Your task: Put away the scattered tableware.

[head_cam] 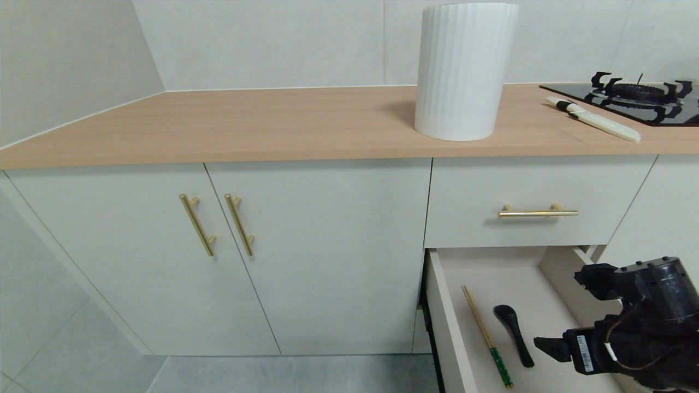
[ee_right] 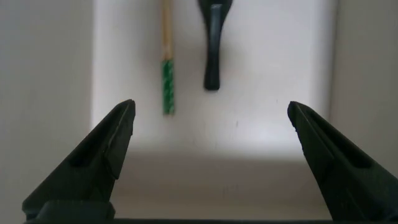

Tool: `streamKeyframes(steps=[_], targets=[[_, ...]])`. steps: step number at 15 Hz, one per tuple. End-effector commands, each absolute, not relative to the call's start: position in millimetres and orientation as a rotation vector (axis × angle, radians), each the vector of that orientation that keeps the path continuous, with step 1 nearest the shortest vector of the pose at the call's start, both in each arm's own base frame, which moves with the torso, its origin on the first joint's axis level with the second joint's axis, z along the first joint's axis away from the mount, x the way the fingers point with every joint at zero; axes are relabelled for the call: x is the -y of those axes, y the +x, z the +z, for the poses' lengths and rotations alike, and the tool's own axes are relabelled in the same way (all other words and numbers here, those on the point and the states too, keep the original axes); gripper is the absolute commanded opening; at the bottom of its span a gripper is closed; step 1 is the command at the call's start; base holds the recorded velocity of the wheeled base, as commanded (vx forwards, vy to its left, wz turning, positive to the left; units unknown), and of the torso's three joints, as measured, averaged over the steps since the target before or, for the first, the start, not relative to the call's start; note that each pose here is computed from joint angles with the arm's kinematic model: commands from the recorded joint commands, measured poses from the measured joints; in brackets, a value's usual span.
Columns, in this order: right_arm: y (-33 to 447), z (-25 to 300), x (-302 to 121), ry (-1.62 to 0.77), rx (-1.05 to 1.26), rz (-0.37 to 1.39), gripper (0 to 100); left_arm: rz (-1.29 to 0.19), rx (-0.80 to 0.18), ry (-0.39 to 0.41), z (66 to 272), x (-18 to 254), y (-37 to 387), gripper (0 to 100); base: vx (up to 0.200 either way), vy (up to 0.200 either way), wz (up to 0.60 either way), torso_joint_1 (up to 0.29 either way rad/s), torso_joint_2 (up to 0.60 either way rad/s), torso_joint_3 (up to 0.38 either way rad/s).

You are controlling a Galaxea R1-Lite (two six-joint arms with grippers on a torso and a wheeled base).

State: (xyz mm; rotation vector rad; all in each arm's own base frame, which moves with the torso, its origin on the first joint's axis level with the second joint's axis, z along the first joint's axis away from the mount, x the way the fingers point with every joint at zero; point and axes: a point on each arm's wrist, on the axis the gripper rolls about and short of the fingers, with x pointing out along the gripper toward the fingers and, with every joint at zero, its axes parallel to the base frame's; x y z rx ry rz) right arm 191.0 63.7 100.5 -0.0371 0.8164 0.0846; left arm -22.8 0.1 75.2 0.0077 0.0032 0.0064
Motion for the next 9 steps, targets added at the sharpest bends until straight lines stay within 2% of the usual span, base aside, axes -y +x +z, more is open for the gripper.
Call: streamKeyframes(steps=[1, 4, 9], targets=[[173.6, 135.4, -65.1, -0.021, -0.719, 0.136, 100, 0.008, -0.005, 0.008, 75.2, -0.1, -22.7, 100, 0.000, 0.000, 0.00, 0.000, 0.00, 0.000], [151.5, 153.9, -64.9, -0.021, -0.752, 0.231, 100, 0.008, -0.005, 0.008, 75.2, -0.1, -22.7, 100, 0.000, 0.000, 0.00, 0.000, 0.00, 0.000], [146.7, 155.5, -63.3, -0.030, -0.763, 0.234, 100, 0.006, -0.005, 0.008, 75.2, -0.1, -22.7, 100, 0.000, 0.000, 0.00, 0.000, 0.00, 0.000]])
